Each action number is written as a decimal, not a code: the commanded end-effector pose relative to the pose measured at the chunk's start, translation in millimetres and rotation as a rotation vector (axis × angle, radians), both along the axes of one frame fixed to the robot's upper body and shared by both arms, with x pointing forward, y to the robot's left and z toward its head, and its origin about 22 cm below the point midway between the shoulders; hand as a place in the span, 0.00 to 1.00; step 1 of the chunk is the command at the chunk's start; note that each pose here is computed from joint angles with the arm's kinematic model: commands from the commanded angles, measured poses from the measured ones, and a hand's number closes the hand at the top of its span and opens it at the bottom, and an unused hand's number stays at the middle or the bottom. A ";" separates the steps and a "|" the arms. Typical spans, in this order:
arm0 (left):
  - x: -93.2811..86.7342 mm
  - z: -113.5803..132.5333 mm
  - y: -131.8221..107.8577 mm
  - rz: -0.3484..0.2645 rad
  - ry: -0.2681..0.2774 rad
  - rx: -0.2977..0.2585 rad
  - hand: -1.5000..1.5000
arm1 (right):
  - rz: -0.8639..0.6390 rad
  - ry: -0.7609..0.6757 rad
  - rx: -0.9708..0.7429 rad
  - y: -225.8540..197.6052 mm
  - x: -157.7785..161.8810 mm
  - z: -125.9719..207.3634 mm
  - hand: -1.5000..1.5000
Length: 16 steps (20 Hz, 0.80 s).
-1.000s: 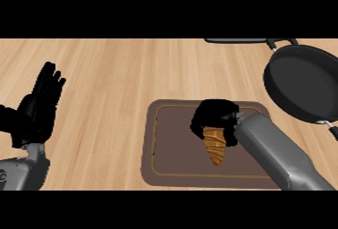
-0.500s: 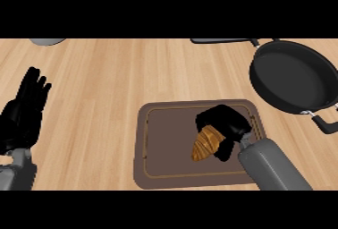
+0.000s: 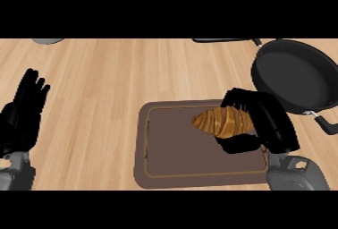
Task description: Pick the croissant from the tray and place it in the pot
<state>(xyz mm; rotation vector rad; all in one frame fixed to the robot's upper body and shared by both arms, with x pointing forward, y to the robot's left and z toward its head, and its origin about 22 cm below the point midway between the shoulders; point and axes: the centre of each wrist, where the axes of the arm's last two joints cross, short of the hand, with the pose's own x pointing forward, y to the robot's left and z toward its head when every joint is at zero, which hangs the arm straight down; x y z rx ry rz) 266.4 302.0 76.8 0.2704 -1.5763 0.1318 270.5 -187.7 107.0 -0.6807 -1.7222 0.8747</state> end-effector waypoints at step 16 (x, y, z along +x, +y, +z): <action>15.8 21.8 -14.9 -0.093 -0.026 0.011 0.50 | -0.386 -0.137 0.208 -133.4 4.0 91.0 1.00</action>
